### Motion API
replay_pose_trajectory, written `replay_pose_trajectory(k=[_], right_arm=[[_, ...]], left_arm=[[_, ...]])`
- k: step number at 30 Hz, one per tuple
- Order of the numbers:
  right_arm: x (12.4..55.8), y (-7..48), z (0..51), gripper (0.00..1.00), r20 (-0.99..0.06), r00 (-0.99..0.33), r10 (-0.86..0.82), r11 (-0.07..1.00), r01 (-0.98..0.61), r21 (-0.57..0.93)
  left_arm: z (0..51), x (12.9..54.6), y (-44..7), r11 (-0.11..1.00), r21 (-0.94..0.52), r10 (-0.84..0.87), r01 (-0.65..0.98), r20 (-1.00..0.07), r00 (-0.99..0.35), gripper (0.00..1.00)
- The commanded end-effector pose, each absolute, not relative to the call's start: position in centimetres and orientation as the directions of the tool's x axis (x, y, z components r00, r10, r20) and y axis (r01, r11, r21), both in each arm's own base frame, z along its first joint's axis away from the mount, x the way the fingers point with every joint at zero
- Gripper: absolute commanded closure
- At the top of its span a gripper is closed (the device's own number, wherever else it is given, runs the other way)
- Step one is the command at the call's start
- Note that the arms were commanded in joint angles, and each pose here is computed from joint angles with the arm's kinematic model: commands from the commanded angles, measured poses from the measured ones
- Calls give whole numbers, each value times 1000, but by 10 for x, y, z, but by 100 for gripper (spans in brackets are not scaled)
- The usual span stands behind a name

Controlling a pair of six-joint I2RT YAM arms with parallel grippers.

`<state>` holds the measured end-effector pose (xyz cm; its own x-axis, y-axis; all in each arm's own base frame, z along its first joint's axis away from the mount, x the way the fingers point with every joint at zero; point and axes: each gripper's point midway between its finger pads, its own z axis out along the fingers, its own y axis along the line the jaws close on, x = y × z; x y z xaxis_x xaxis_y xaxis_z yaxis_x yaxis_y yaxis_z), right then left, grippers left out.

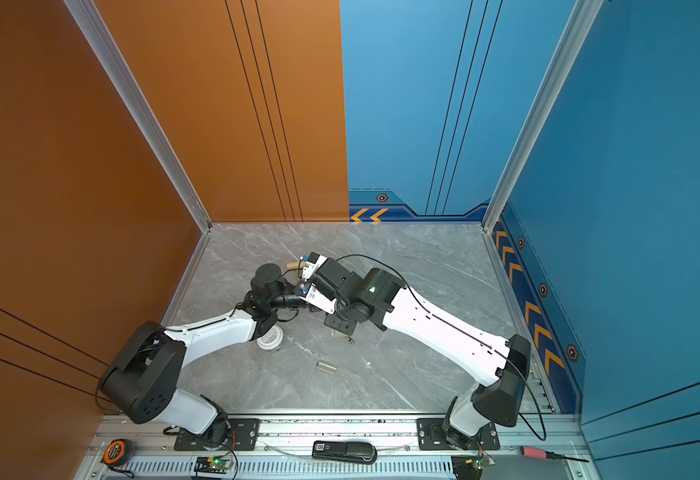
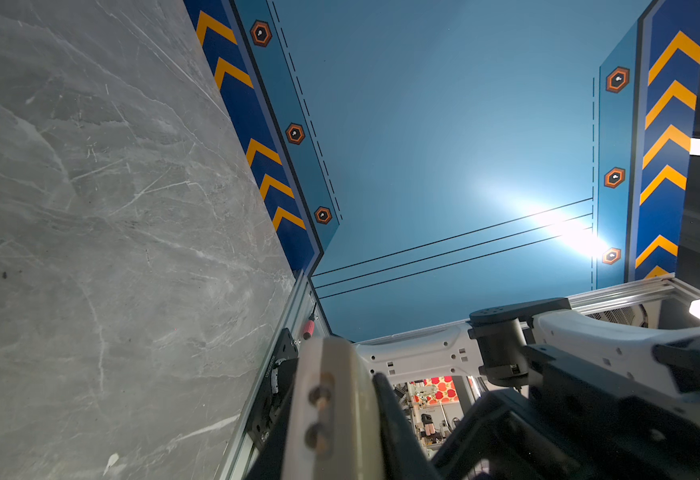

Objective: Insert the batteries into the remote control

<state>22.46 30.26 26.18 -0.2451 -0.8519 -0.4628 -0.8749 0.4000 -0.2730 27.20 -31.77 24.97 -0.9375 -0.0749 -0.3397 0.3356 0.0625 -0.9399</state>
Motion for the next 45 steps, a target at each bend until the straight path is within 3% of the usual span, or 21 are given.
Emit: replay_pose_trajectory(k=[1,6,10,14,17,26,39,45], right_arm=[[226,288,310,62,-609,-352,-711,571,-795,-207],[236,248,288,50,-593,-566,-573,732,-679,-59],[248,223,250,46,-526,-685,-505,812,-583,-21],[258,216,184,45,-394,-788,-473,848,-528,39],[262,226,149,46,-295,-808,-510,837,-545,46],[270,284,86,46,-160,-775,-612,766,-631,124],[271,294,39,55,-52,-735,-676,729,-677,103],[268,285,18,64,11,-709,-705,708,-703,73]], left_arm=[[242,270,-301,145,-922,-77,359,-373,-925,100],[222,272,-272,303,-888,-85,346,-387,-918,100],[215,272,-255,337,-886,-109,319,-373,-921,100],[210,272,-240,364,-883,-142,297,-368,-919,100],[211,269,-235,363,-883,-148,297,-369,-917,100],[212,257,-219,370,-887,-194,277,-365,-910,100],[211,260,-212,372,-891,-222,259,-356,-908,100],[213,265,-213,368,-894,-224,258,-354,-908,100]])
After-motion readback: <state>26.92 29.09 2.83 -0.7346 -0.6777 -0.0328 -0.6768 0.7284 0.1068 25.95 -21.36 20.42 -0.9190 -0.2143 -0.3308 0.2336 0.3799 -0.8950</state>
